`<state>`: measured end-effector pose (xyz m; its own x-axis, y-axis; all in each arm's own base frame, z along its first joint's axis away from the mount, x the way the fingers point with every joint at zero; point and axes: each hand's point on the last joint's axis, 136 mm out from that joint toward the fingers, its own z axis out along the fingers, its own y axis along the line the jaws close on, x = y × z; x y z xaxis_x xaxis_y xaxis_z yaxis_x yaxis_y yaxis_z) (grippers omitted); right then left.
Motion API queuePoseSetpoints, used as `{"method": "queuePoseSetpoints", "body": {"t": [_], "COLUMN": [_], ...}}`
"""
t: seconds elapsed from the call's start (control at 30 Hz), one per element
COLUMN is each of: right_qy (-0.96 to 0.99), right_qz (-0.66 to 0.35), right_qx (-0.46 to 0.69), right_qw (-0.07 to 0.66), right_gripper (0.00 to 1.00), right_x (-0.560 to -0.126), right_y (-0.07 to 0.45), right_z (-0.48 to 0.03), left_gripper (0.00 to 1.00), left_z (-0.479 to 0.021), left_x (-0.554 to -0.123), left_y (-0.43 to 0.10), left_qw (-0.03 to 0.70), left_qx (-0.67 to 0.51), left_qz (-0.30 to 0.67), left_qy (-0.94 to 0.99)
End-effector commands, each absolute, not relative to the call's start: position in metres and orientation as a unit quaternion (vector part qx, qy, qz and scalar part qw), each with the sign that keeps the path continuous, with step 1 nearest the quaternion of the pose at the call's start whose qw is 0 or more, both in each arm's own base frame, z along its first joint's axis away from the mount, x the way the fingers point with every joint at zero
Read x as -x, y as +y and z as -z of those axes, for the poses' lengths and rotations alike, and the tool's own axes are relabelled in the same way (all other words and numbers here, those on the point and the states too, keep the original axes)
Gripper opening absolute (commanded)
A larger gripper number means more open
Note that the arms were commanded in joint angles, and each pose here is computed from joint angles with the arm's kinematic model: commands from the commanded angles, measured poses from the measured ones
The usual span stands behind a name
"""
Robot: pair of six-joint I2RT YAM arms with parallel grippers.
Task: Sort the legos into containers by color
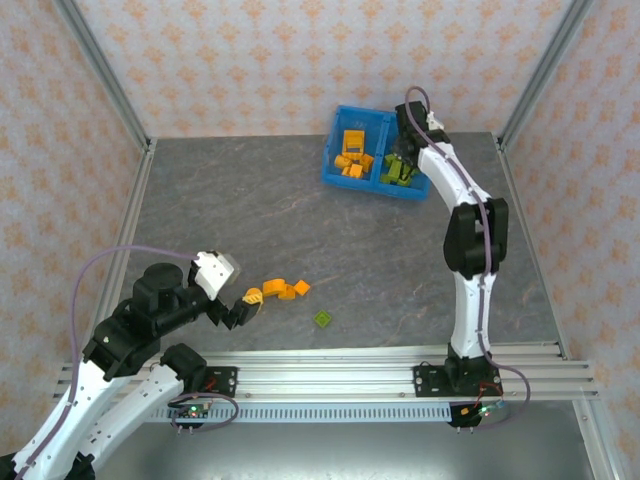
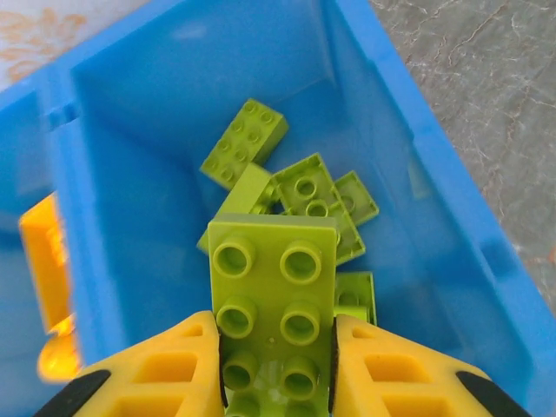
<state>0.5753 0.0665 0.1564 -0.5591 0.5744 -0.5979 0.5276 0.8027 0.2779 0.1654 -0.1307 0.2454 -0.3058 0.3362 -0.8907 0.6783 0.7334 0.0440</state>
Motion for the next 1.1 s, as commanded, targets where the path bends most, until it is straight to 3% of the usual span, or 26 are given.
{"method": "queuePoseSetpoints", "body": {"t": [0.0, 0.27, 0.47, 0.6, 0.83, 1.07], "right_qy": [0.891, 0.900, 0.908, 0.907, 0.931, 0.951], "right_qz": [-0.017, -0.021, -0.046, -0.078, -0.138, -0.220], "right_qx": [-0.309, -0.294, -0.283, -0.267, -0.201, -0.140], "right_qw": [0.332, 0.322, 0.307, 0.316, 0.271, 0.168], "right_gripper": [0.30, 0.61, 0.62, 0.66, 0.96, 0.99], "right_x": [-0.590, -0.597, -0.559, -0.498, -0.346, -0.225], "right_y": [0.053, 0.058, 0.070, 0.086, 0.140, 0.203], "right_z": [-0.147, -0.157, -0.167, -0.172, -0.161, -0.123], "left_gripper": [1.00, 1.00, 1.00, 1.00, 1.00, 1.00], "left_z": [-0.248, -0.247, -0.248, -0.249, -0.245, -0.240], "left_x": [-0.171, -0.170, -0.169, -0.170, -0.172, -0.162], "left_y": [-0.127, -0.127, -0.127, -0.126, -0.126, -0.152], "left_qw": [0.511, 0.510, 0.512, 0.514, 0.510, 0.487], "left_qx": [-0.318, -0.318, -0.318, -0.316, -0.317, -0.364], "left_qz": [0.159, 0.160, 0.160, 0.158, 0.155, 0.219], "left_qy": [0.783, 0.783, 0.781, 0.782, 0.785, 0.764]}}
